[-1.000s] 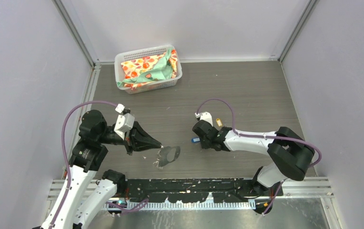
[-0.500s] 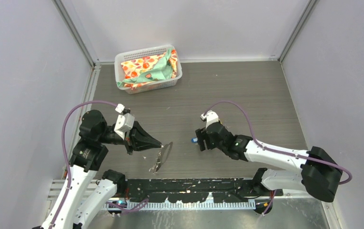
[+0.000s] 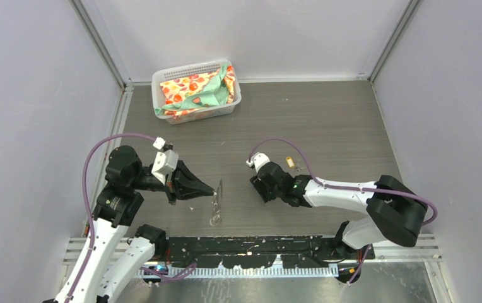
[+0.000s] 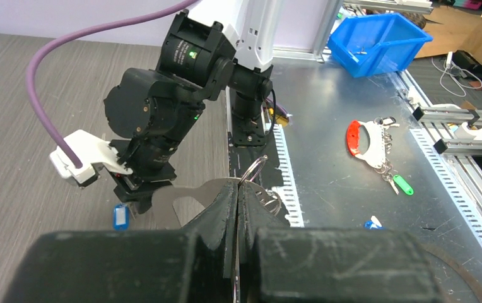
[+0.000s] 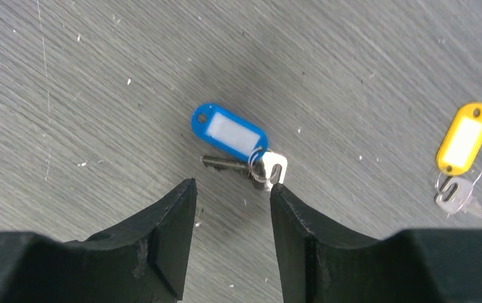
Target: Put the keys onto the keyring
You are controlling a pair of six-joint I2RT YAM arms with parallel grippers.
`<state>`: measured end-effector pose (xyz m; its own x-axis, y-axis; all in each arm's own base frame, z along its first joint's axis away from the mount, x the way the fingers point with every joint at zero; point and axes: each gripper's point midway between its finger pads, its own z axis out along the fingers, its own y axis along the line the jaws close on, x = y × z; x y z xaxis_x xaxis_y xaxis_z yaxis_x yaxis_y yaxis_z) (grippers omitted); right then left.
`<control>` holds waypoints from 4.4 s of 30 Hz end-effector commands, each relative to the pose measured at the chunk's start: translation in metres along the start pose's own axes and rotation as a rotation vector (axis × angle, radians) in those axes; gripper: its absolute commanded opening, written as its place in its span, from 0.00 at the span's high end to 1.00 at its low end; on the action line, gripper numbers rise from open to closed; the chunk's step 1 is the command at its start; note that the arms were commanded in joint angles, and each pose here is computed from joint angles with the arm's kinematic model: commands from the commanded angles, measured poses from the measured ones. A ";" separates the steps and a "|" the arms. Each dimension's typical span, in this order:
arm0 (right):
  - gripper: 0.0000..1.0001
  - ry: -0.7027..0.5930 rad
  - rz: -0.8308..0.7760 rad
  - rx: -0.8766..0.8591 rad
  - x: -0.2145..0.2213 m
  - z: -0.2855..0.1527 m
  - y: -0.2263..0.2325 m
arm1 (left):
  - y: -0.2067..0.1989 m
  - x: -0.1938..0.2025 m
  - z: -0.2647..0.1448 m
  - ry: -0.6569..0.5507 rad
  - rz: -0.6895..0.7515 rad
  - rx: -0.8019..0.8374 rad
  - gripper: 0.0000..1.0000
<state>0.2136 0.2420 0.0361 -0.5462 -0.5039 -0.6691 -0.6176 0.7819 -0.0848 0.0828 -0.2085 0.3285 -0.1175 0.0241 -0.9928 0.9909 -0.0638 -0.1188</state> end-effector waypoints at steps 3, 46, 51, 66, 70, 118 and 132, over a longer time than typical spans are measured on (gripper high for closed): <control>0.55 -0.036 -0.057 0.013 -0.020 0.010 0.002 | -0.005 -0.006 0.000 -0.015 0.040 0.015 1.00; 0.89 -0.080 0.072 0.049 -0.023 0.025 -0.017 | -0.005 -0.008 -0.001 -0.018 0.022 0.004 1.00; 0.99 -0.147 0.083 0.024 -0.040 0.015 -0.016 | -0.006 -0.008 -0.001 -0.019 0.024 0.005 1.00; 0.99 -0.353 0.162 -0.258 -0.077 -0.045 0.021 | -0.005 -0.003 0.000 -0.016 0.017 0.015 1.00; 0.99 -0.354 0.154 -0.368 -0.081 -0.048 0.040 | -0.006 -0.003 0.000 -0.016 0.019 0.015 1.00; 0.00 -0.257 -0.368 -0.301 -0.043 -0.046 0.069 | -0.006 -0.008 0.000 -0.033 0.021 0.017 1.00; 0.12 -0.375 -0.382 -0.363 -0.043 -0.035 0.091 | -0.014 -0.004 -0.004 -0.006 0.010 0.019 1.00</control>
<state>0.1646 0.2989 0.0737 -0.0636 -0.6186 -0.7831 -0.9198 0.3408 -0.1945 0.0741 -0.2069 0.3246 -0.1538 0.0155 -0.9880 0.9852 -0.0745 -0.1545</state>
